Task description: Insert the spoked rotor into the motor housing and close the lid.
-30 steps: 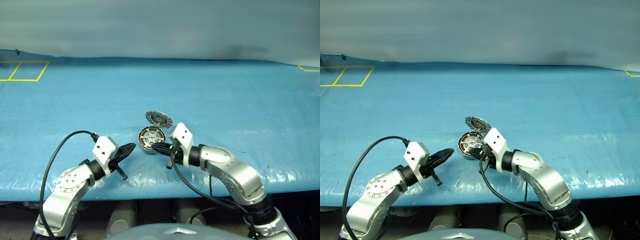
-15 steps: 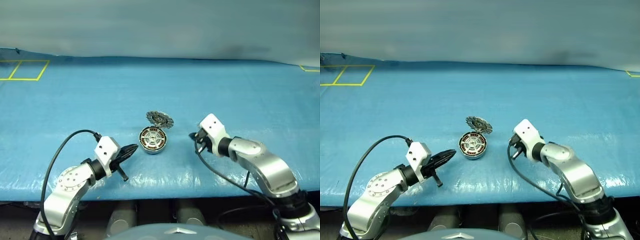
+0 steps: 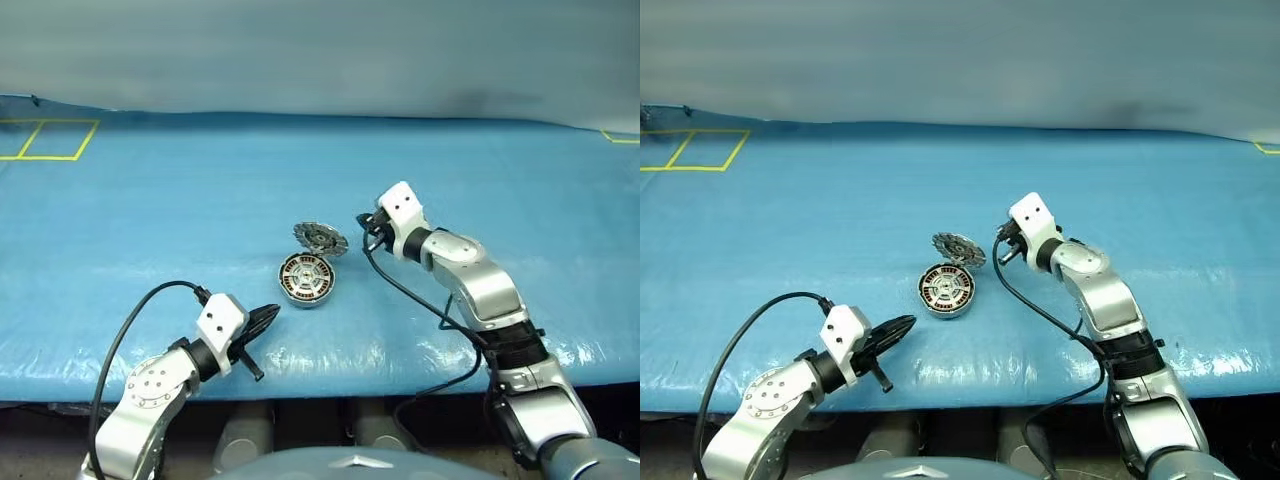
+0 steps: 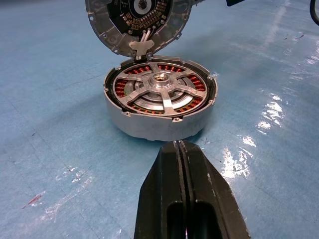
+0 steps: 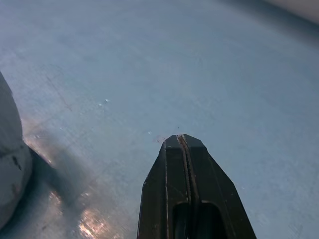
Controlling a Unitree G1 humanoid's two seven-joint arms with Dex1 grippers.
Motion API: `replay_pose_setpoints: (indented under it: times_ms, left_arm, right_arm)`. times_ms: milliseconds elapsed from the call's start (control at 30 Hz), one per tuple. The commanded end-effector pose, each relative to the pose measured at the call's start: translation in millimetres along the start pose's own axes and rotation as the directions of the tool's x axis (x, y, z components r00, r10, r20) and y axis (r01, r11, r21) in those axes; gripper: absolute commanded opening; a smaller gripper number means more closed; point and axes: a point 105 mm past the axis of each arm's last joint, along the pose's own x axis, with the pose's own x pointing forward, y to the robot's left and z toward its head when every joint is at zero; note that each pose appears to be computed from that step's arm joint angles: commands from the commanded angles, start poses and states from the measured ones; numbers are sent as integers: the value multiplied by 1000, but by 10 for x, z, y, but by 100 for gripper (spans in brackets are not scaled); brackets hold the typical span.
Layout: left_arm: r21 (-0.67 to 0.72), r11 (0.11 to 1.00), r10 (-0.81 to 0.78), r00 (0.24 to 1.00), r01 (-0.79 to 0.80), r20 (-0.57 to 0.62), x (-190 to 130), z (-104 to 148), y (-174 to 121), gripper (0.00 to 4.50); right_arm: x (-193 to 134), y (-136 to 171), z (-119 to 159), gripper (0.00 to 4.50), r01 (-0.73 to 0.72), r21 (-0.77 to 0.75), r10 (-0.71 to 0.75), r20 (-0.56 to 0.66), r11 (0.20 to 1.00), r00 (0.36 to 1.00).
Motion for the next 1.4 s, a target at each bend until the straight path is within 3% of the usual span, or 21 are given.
replay_pose_setpoints:
  times_ms: [33,333,933,1100,1400]
  left_arm:
    - [11,1000,-3,999,2,40,12,75,-20,5]
    - [4,1000,-7,999,7,44,34,64,-13,5]
    - [1,999,-33,997,33,75,102,112,11,5]
    - [-6,1000,-17,997,17,74,93,60,73,5]
    - [-21,1000,15,997,-13,79,45,-56,116,5]
  right_arm:
    - [49,60,164,0,-108,-1,108,72,994,991]
    - [109,327,180,0,-367,80,361,86,927,929]
    - [58,794,373,0,-511,61,493,186,858,850]
    - [39,910,365,0,-505,80,483,199,859,853]
    - [-50,854,309,0,-406,179,362,236,896,902]
